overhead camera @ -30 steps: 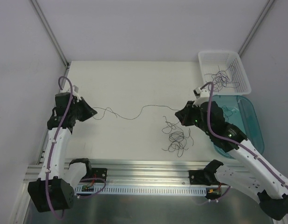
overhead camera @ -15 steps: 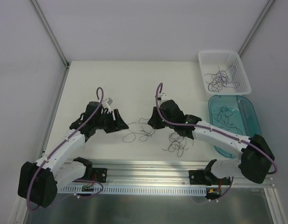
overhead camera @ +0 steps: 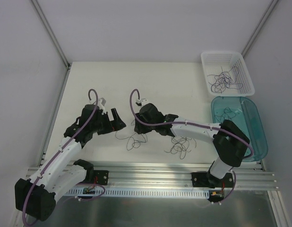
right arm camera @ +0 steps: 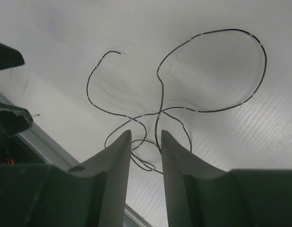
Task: Untangle the cables
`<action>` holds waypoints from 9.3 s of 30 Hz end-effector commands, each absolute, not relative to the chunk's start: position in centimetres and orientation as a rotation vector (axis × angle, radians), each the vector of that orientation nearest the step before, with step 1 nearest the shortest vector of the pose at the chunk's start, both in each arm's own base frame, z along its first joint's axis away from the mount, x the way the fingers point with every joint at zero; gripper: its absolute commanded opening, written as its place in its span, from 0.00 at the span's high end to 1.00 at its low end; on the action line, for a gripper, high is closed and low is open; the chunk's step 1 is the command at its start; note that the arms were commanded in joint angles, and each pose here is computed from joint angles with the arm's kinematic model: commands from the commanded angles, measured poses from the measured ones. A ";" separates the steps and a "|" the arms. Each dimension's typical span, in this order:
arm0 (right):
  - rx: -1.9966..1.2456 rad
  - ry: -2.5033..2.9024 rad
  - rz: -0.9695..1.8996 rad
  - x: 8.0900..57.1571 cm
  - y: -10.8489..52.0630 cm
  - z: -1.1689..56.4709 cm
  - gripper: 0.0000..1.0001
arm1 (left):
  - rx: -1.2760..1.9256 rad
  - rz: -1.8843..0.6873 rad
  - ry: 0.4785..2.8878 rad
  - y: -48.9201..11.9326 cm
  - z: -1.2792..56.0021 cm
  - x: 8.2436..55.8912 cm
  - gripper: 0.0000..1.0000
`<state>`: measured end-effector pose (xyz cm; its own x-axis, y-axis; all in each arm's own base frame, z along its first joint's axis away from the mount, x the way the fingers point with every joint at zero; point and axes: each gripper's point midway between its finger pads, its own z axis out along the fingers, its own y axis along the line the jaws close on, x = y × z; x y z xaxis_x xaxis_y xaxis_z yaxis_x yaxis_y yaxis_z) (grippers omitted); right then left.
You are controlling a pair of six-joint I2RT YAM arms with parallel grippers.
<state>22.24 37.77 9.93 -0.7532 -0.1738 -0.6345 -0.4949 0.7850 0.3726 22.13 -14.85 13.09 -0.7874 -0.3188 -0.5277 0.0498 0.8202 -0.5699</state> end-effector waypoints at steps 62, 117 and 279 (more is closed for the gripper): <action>-0.184 2.078 -0.119 25.5 10.7 26.4 0.99 | -0.350 0.077 2.110 0.1 16.6 22.9 0.01; 0.079 2.525 0.415 21.6 12.2 11.6 0.29 | -0.313 0.021 2.153 -1.1 15.8 23.2 0.01; -0.545 2.297 0.527 20.8 26.4 15.3 0.99 | -0.517 -0.628 2.445 -23.2 5.3 24.8 0.53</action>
<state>20.74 26.11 13.94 -0.6805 -0.2747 -0.6793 -0.5209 0.8333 0.1848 23.42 -21.98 3.66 -0.8092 -0.4382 -0.3915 -0.2215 0.8446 -0.4874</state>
